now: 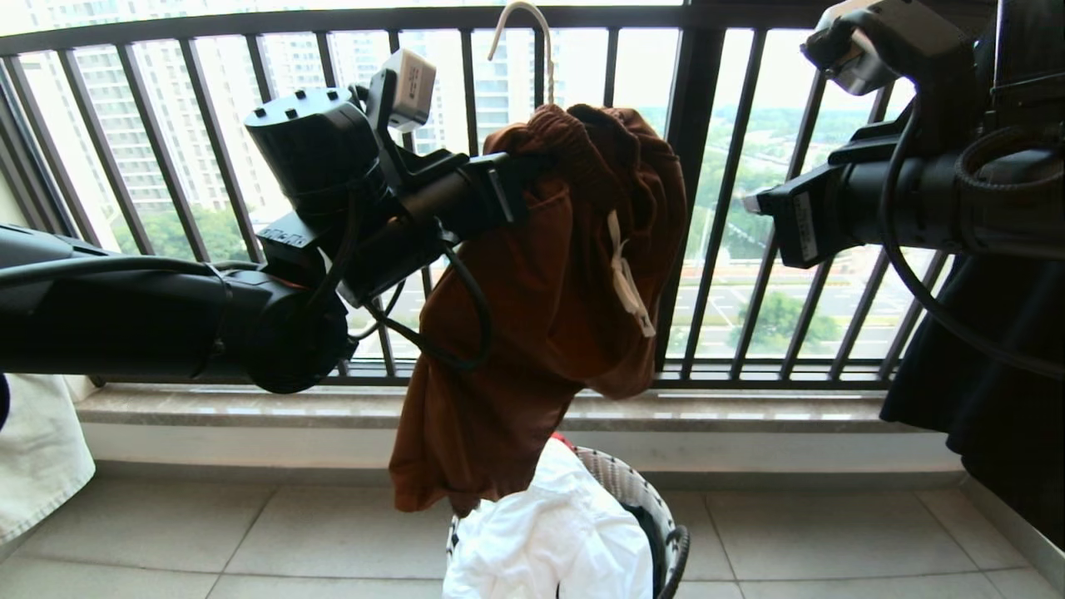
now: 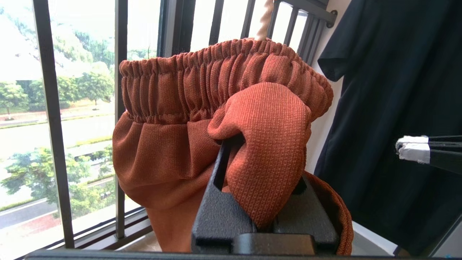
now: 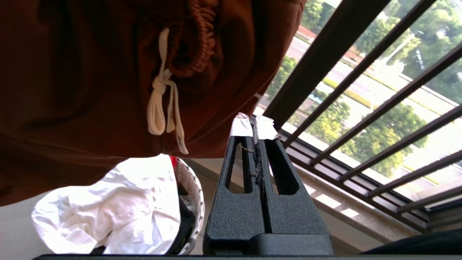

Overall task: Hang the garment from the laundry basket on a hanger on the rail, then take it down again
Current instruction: Hang the clothes rack on the clothesline

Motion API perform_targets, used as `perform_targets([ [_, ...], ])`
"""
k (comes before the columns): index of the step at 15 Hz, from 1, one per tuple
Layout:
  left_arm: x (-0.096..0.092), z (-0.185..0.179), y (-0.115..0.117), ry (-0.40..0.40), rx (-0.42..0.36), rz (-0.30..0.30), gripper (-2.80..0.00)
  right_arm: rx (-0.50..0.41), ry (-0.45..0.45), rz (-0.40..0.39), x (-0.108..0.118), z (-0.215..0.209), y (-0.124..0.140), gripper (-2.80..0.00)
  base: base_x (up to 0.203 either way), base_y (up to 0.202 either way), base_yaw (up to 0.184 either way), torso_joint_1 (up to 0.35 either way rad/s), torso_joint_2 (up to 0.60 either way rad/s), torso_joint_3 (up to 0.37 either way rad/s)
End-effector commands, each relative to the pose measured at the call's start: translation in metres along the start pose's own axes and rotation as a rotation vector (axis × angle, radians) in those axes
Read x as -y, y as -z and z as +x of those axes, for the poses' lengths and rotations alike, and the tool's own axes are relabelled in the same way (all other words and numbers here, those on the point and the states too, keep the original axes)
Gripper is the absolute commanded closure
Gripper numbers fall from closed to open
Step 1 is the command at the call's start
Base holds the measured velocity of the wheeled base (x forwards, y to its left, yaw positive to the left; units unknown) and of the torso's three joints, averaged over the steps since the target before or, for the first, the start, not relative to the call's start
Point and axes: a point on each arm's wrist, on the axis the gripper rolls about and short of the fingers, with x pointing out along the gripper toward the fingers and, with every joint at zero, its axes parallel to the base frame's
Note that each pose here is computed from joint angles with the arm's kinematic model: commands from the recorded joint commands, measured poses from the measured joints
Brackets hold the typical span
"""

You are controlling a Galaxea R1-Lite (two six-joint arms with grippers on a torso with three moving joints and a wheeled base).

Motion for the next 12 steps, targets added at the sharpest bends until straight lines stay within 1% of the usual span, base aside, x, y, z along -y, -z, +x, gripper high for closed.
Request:
perform_targets([
  [1,0.003,-0.005,-0.005,0.013,-0.015,-0.005,0.00,0.025,-0.074,-0.005,0.003,-0.003,-0.005,0.00,0.000,0.000,0.000,0.000,0.00,0.000],
  [2,0.005,-0.007,-0.007,0.027,-0.035,-0.014,0.00,0.014,-0.135,-0.037,0.011,-0.008,-0.003,0.00,0.000,0.000,0.000,0.000,0.00,0.000],
  [3,0.006,-0.009,-0.008,0.037,-0.043,-0.053,0.00,-0.009,-0.197,-0.092,0.022,-0.014,-0.001,0.00,0.000,0.000,0.000,0.000,0.00,0.000],
  [4,0.007,-0.009,-0.010,0.046,-0.043,-0.088,0.00,-0.011,-0.215,-0.129,0.032,-0.019,-0.003,0.00,0.000,0.000,0.000,0.000,0.00,0.000],
  [5,0.008,-0.010,-0.011,0.063,-0.046,-0.108,0.00,-0.005,-0.209,-0.154,0.037,-0.020,-0.008,0.00,0.000,0.000,0.000,0.000,0.00,0.000],
  [7,0.008,-0.012,-0.009,0.066,-0.054,-0.115,0.00,-0.035,-0.205,-0.192,0.045,-0.019,-0.011,0.00,0.000,0.000,0.000,0.000,0.00,0.000],
  [8,0.008,-0.012,-0.009,0.073,-0.061,-0.126,0.00,-0.048,-0.230,-0.196,0.045,-0.021,-0.011,0.00,0.000,0.000,0.000,0.000,0.00,0.000],
  [10,0.008,-0.015,-0.009,0.117,-0.086,-0.185,0.00,-0.049,-0.296,-0.202,0.046,-0.036,-0.009,0.00,0.000,0.000,0.000,0.000,0.00,0.000],
  [12,0.005,-0.018,-0.009,0.140,-0.105,-0.240,0.00,-0.050,-0.288,-0.240,0.050,-0.042,-0.008,0.00,0.000,0.000,0.000,0.000,0.00,0.000],
])
